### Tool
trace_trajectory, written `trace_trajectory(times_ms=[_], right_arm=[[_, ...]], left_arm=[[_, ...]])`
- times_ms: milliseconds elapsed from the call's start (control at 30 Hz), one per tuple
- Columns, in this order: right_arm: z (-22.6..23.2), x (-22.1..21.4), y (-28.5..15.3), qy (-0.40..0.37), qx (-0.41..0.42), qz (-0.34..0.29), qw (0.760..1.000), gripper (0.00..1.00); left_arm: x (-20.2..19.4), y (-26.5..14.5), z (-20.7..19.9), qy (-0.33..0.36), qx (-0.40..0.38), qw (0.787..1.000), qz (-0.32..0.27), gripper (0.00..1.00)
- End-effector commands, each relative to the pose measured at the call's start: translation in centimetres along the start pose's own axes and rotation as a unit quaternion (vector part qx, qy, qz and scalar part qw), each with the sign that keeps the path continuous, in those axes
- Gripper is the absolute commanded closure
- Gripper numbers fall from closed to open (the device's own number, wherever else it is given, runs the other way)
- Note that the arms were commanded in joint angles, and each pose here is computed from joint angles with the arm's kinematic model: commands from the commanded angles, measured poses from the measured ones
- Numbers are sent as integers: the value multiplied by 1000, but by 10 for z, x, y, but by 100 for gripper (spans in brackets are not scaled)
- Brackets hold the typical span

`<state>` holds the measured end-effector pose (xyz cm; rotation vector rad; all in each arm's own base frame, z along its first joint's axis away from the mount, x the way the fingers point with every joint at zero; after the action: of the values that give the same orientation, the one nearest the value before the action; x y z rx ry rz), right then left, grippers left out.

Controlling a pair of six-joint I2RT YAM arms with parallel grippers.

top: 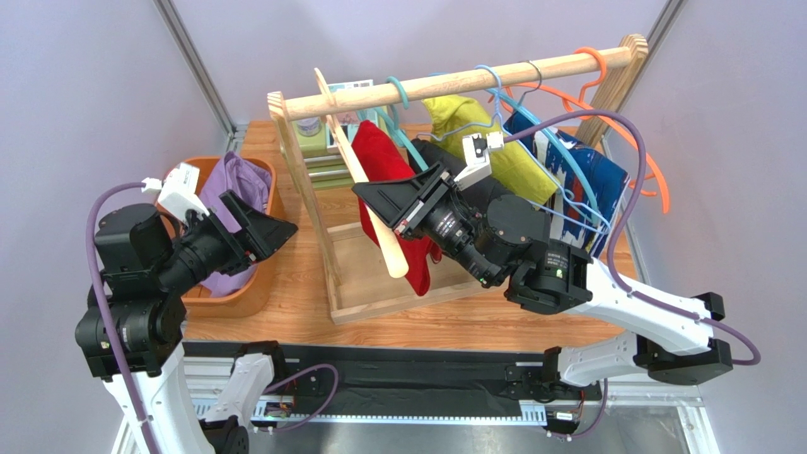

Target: Remove the trousers from the hanger

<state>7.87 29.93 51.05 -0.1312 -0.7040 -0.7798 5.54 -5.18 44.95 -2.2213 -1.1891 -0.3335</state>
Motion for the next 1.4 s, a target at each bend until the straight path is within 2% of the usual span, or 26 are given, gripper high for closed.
trace_trajectory(times_ms=[0,267,500,767,933,1067,1200,1267,1300,1333,1367], right_arm=[[8,14,-9,0,45,-42,998,100],[-9,1,-18,-30,106,-66,992,100],[-19,-17,-14,-115,170,-90,975,100],[-55,-55,-6,-174,174,-88,965,100],[-63,-57,-10,-188,177,-100,961,99],[-66,-55,-12,-205,160,-94,961,78],[-62,-49,-15,-241,126,-34,962,68],[-59,-42,-18,-243,107,-16,964,59],[-68,-48,-21,-262,74,30,962,56],[-60,-39,-24,-264,82,34,961,48],[-66,-42,-29,-282,74,60,955,35]], left_arm=[[-4,-1,0,5,-13,1000,21,10],[-2,1,-4,22,-48,999,12,10],[-1,3,-4,16,-60,998,-3,10],[-2,-5,-9,23,-56,998,1,10],[-9,-8,-5,9,-43,999,16,10],[-9,-8,-4,10,-41,999,10,9],[-10,-7,-2,10,-40,999,11,9],[-10,-5,0,11,-39,999,8,8],[-12,-7,1,15,-41,999,4,9],[-12,-7,1,18,-39,999,0,8],[-13,-7,3,22,-38,999,-1,8]])
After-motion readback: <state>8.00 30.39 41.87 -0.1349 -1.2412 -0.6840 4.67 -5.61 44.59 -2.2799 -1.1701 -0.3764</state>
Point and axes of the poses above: each gripper's point midway between its finger pads, its own y axis out along the fingers, its own z axis along the line the jaws close on, x = y × z, the point moved 10 cm from there along -y, back along the fingers, and after that the axes turned 13 degrees about -y, right-handed, at the moved point
